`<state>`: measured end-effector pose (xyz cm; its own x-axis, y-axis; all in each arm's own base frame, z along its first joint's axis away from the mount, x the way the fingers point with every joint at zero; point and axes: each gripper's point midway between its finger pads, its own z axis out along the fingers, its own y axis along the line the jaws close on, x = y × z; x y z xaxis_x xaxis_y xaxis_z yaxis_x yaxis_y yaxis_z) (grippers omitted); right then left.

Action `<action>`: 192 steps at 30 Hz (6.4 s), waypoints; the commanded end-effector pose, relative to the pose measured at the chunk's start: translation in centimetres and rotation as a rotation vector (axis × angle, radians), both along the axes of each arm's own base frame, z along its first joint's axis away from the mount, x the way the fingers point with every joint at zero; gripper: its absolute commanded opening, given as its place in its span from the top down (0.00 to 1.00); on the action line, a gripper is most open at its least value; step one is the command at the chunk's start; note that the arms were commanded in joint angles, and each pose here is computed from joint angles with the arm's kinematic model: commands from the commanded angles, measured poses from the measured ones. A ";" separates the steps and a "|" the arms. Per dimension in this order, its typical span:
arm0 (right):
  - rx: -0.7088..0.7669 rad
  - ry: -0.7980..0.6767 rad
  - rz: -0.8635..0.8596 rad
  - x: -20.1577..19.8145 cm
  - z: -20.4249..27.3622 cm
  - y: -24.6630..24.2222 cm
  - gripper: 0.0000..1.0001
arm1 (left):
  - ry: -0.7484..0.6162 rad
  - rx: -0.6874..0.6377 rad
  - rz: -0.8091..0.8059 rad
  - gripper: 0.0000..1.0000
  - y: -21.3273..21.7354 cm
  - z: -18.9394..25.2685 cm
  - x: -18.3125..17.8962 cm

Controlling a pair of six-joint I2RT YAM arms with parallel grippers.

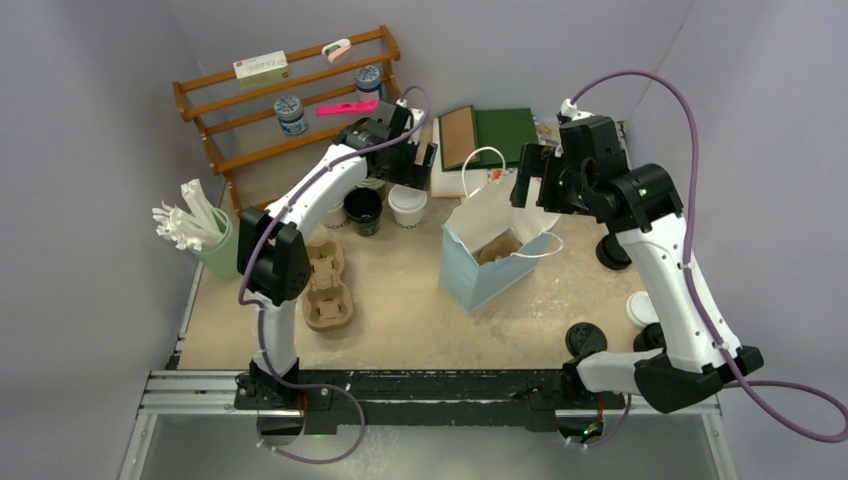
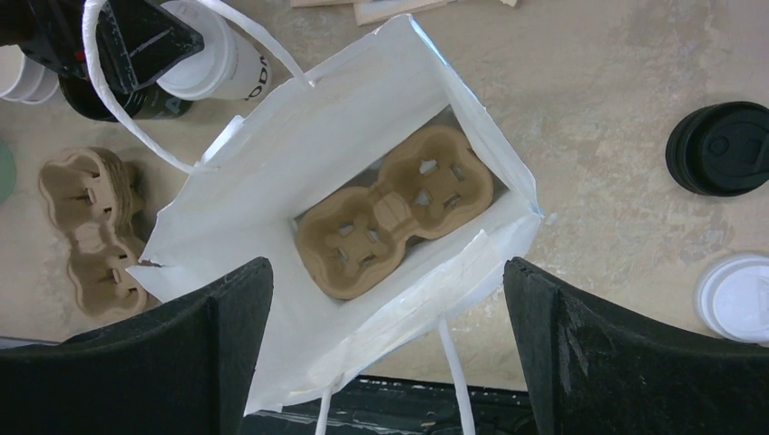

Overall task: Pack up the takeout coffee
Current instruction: Pick up the coffee cup from the center of the board, then place the coffee cup on the cup tray.

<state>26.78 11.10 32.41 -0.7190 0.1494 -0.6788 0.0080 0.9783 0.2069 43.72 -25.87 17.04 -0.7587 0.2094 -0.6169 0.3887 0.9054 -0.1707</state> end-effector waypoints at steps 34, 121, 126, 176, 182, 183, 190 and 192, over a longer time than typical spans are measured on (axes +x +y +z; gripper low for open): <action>-0.019 -0.050 0.088 1.9 0.8 1.1 0.01 | 0.001 0.055 0.006 0.05 -0.5 -1.6 -0.3; -0.042 -0.017 0.080 1.6 0.5 0.8 0.01 | -0.073 0.166 0.019 0.30 1.3 0.0 -0.5; -0.128 -0.029 0.023 2.2 1.5 -1.1 0.01 | -0.113 0.092 0.028 0.33 0.9 3.3 -1.1; -0.072 -0.073 -0.017 4.3 -2.0 -2.4 0.45 | -0.421 -0.643 -0.461 0.44 -10.4 23.9 -19.6; -0.130 -0.124 0.002 6.7 -2.3 -2.5 0.46 | -0.427 -0.562 -0.475 0.45 -11.4 22.2 -19.1; -0.147 -0.131 0.000 7.2 -2.4 -2.6 0.47 | -0.425 -0.557 -0.471 0.46 -11.6 21.9 -19.1; -0.208 -0.131 0.037 8.4 -3.7 -2.7 0.58 | -0.443 -0.507 -0.448 0.47 -11.2 21.3 -18.6; -0.208 -0.122 0.050 8.4 -4.5 -2.6 0.59 | -0.442 -0.494 -0.459 0.47 -11.1 20.9 -18.6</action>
